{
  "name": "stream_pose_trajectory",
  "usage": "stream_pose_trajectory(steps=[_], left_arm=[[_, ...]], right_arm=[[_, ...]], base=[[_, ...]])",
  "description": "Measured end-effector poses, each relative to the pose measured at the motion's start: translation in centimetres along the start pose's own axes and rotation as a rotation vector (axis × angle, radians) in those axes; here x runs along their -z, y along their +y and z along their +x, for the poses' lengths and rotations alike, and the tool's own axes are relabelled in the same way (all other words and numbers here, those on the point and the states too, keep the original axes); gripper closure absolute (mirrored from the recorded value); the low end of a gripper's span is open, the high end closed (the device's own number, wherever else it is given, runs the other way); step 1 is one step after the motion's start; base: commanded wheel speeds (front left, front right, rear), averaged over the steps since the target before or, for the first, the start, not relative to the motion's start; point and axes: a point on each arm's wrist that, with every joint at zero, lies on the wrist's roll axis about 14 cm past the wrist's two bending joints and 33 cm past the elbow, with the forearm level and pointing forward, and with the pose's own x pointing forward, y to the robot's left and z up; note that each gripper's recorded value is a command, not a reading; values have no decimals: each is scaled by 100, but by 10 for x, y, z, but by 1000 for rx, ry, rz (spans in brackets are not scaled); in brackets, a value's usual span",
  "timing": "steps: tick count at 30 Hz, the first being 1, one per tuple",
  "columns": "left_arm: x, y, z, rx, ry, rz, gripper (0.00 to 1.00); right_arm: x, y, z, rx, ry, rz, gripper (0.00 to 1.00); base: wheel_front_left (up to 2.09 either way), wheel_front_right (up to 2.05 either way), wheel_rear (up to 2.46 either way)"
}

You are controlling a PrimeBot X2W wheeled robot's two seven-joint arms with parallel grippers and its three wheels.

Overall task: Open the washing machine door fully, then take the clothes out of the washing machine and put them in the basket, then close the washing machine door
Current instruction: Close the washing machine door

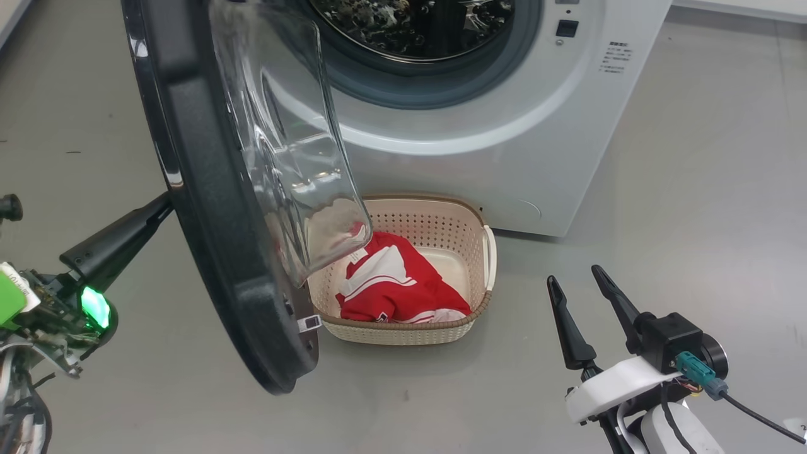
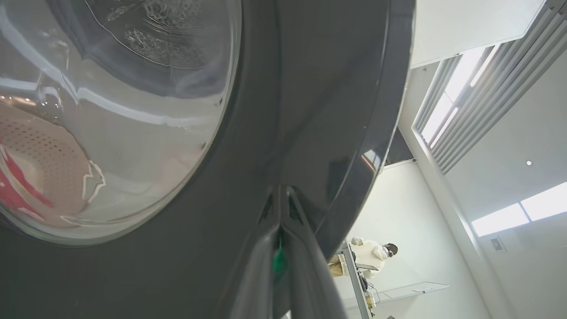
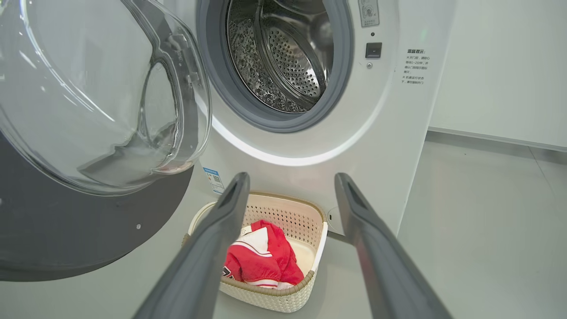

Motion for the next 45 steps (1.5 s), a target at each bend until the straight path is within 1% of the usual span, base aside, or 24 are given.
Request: stream_pose_trajectory(steps=[5, 12, 20, 23, 27, 36, 45], left_arm=[[10, 1, 16, 17, 57, -18, 100], [30, 2, 44, 59, 145, -85, 100], [51, 13, 75, 67, 245, -144, 100], [60, 20, 90, 77, 284, -178, 100], [67, 21, 108, 101, 324, -195, 100], [80, 33, 145, 137, 377, -255, 100], [86, 45, 181, 162, 395, -311, 100]], right_arm=[[-2, -9, -2, 30, -9, 4, 0], [-5, -26, -7, 84, -19, 9, 0], [-9, -49, -11, 151, -33, 11, 0], [-9, -62, -14, 190, -34, 23, 0], [-10, -73, -16, 223, -38, 25, 0], [-8, -97, -20, 289, -37, 28, 0], [-4, -116, -24, 339, -25, 26, 0]], base=[[0, 0, 0], [0, 0, 0], [0, 0, 0], [0, 0, 0], [0, 0, 0], [0, 0, 0], [0, 0, 0]])
